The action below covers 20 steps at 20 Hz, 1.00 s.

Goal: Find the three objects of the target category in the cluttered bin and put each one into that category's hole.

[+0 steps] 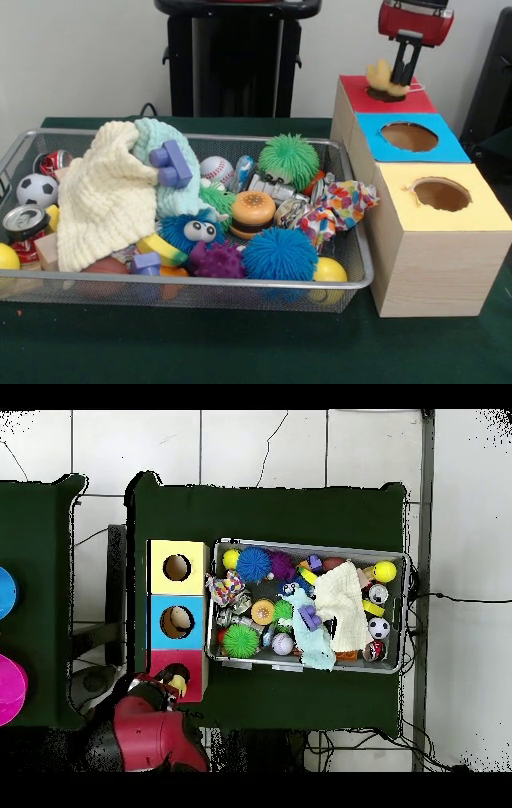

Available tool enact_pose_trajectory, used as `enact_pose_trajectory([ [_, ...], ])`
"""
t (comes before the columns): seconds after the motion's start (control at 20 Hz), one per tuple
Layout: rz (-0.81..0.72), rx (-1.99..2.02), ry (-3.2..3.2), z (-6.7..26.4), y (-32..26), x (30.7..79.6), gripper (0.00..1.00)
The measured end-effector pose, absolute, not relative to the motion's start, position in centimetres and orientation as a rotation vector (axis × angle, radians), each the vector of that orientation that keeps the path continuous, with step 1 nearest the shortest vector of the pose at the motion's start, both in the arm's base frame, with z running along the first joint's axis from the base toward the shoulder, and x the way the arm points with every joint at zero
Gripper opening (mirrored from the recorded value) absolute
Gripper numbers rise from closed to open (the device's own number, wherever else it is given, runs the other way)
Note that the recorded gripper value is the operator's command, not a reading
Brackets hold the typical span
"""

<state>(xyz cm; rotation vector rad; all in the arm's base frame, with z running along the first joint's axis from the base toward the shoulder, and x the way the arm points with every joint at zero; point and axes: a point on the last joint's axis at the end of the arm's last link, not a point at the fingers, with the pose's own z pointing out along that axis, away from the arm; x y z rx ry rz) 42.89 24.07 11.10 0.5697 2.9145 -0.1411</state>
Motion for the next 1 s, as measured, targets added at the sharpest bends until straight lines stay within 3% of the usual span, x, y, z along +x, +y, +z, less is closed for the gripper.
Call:
enact_pose_trajectory([
  [1.0, -0.125, 0.648, 2.923, 8.5, 22.4, 43.6, 0.0],
])
